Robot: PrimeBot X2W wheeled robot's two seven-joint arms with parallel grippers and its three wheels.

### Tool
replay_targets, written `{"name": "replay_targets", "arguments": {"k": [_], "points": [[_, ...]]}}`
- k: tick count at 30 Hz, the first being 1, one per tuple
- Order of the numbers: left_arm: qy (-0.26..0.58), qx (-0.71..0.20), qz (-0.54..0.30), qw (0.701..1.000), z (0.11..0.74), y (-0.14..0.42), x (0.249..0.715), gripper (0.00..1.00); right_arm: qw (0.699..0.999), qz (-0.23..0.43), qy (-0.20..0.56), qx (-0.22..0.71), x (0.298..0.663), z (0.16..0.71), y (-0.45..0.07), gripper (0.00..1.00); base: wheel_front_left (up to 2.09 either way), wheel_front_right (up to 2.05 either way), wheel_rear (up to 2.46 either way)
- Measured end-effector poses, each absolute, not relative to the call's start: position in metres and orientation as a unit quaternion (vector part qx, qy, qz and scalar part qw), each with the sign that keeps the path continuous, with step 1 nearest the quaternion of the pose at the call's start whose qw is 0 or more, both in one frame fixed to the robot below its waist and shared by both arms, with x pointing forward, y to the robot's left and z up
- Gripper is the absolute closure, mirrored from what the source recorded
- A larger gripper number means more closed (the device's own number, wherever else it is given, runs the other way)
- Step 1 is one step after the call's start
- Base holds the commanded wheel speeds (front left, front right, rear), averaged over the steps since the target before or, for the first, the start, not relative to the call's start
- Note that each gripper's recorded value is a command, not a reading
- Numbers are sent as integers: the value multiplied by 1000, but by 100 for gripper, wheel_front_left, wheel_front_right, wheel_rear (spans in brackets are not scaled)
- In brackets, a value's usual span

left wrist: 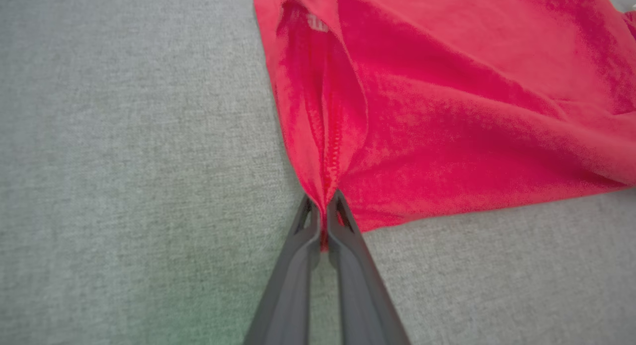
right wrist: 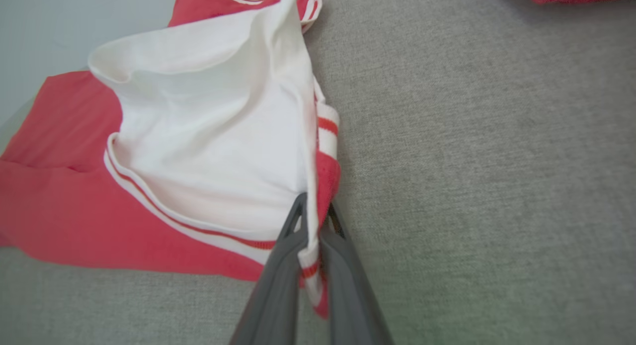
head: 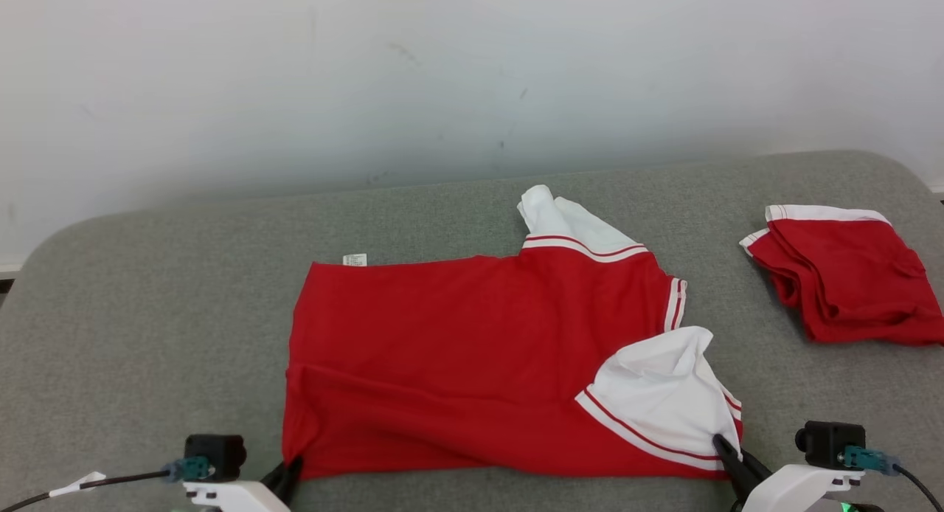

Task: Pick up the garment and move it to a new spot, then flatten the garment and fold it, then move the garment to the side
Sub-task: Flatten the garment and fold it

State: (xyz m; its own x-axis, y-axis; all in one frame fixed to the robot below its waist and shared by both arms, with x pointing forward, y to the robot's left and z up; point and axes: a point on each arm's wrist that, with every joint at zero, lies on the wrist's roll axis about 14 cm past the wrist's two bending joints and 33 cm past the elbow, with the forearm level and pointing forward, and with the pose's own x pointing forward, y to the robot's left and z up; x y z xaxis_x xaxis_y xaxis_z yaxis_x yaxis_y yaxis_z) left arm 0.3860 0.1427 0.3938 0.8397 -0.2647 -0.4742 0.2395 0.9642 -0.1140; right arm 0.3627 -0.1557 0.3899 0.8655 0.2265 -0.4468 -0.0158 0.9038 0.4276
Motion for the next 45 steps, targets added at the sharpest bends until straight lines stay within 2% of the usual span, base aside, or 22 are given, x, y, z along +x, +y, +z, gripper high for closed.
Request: {"name": "replay_targets", "arguments": {"k": [7, 17, 24, 25, 26, 27, 28, 35, 40, 45], "points": [[250, -17, -137, 958, 404, 150, 373, 100, 940, 82, 264, 201, 358, 404, -175, 100, 0, 0, 0], [298, -19, -157, 941, 405, 148, 328, 100, 915, 96, 339, 196, 314, 393, -194, 100, 0, 0, 0], [346, -36, -148, 926, 396, 149, 298, 100, 899, 80, 369, 220, 288, 378, -196, 100, 0, 0, 0], [348, -40, -146, 925, 396, 149, 298, 100, 900, 77, 368, 221, 287, 378, -196, 87, 0, 0, 0], [349, -40, -145, 925, 396, 149, 297, 100, 900, 76, 367, 222, 287, 378, -195, 56, 0, 0, 0], [349, -39, -144, 925, 396, 149, 297, 58, 900, 74, 368, 223, 286, 378, -195, 0, 0, 0, 0], [349, -39, -143, 925, 397, 150, 297, 0, 900, 72, 368, 223, 285, 378, -195, 0, 0, 0, 0], [325, -18, -131, 936, 410, 162, 311, 0, 915, 69, 340, 208, 297, 397, -197, 0, 0, 0, 0], [263, -7, -123, 957, 437, 166, 338, 0, 929, 73, 312, 185, 309, 416, -199, 0, 0, 0, 0], [220, 7, -118, 968, 457, 170, 368, 0, 952, 77, 252, 152, 348, 450, -203, 0, 0, 0, 0]]}}
